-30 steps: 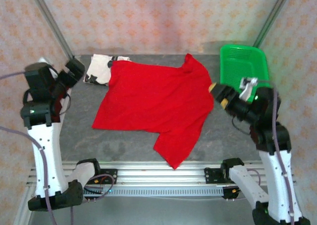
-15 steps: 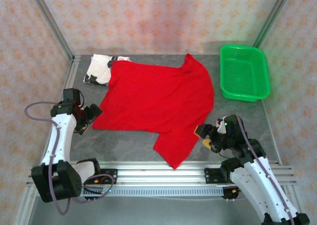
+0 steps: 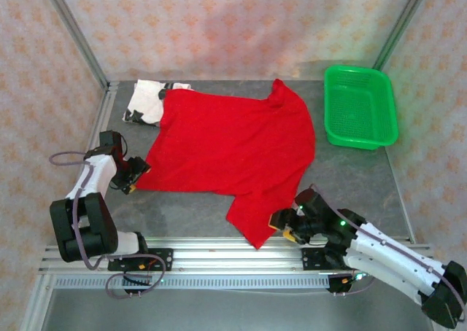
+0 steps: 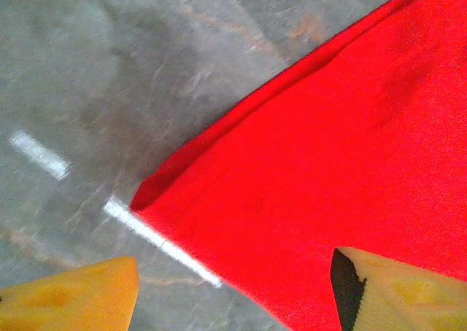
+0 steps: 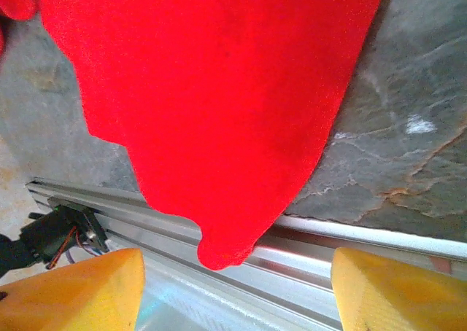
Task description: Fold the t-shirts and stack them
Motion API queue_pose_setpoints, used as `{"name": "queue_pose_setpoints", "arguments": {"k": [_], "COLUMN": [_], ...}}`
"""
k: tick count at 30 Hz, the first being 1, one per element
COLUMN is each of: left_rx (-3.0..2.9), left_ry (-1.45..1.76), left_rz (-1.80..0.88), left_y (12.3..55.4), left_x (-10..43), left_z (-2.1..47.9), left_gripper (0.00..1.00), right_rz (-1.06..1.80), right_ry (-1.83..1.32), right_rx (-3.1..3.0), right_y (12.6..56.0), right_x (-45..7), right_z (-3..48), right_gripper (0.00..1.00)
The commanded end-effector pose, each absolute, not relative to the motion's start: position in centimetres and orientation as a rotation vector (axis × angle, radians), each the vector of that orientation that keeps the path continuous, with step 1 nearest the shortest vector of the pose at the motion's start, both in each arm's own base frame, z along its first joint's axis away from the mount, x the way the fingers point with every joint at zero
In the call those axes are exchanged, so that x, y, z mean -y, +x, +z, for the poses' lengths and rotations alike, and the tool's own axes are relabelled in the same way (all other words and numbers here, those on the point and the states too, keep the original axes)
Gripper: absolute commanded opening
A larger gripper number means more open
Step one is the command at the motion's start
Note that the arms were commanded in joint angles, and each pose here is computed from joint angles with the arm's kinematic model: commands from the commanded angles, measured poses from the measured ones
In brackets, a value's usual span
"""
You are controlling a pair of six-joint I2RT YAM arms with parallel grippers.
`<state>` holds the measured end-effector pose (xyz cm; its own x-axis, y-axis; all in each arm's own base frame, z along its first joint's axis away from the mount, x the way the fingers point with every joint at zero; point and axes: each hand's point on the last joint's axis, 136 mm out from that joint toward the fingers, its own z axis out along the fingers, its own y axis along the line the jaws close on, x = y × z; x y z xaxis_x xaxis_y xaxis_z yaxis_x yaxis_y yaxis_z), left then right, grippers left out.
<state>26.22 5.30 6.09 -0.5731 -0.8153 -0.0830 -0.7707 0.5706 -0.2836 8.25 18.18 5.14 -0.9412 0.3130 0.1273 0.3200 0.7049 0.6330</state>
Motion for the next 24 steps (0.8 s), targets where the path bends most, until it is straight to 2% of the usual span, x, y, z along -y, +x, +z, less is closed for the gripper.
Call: {"name": "queue_pose_setpoints", "arguments": {"k": [1,7,13,15,17,20,22,24], "left_rx": [-2.535,-2.541,-2.536,-2.542,-2.544,-2.546,-2.557,-2.560], "left_ry": [-1.329,-1.327,-1.322,-1.326,-1.326,-1.330,-1.349,-1.360], "left_rz": [-0.408,-0.442,-0.478,-0.487,-0.491,-0.507,-0.528,-0.531], "left_y": [28.1,28.9,29.7,29.9,30.1,30.6,30.9,31.2], "left_x": [-5.3,-5.2,-5.0,-5.0,-5.0,-4.9,-4.8,-4.9], "left_z": [5.4,3.7,2.7,2.2,1.9,1.2,0.5,0.1], "left_gripper": [0.69,0.63,0.54,0.51,0.46,0.40,0.31,0.16], "right_rz": [-1.161,-1.109,-1.062,-1.083,-1.101,-1.122,-1.134,-1.130], "right_ry": [-0.669,-0.563,-0.563,-0.600,-0.628,-0.661,-0.699,-0.715], "right_rx": [2.882,2.906,2.924,2.950,2.952,2.953,2.945,2.948], "right_y": [9.6,9.1,9.2,10.0,11.0,12.5,13.8,15.0], "right_x": [-19.8,-22.7,-23.8,-23.9,-24.0,-23.6,-22.9,-21.9], "right_z": [5.0,4.5,3.4,3.6,4.1,5.1,5.8,6.6], "right_gripper": [0.66,0.63,0.53,0.46,0.28,0.11,0.02,0.00]}}
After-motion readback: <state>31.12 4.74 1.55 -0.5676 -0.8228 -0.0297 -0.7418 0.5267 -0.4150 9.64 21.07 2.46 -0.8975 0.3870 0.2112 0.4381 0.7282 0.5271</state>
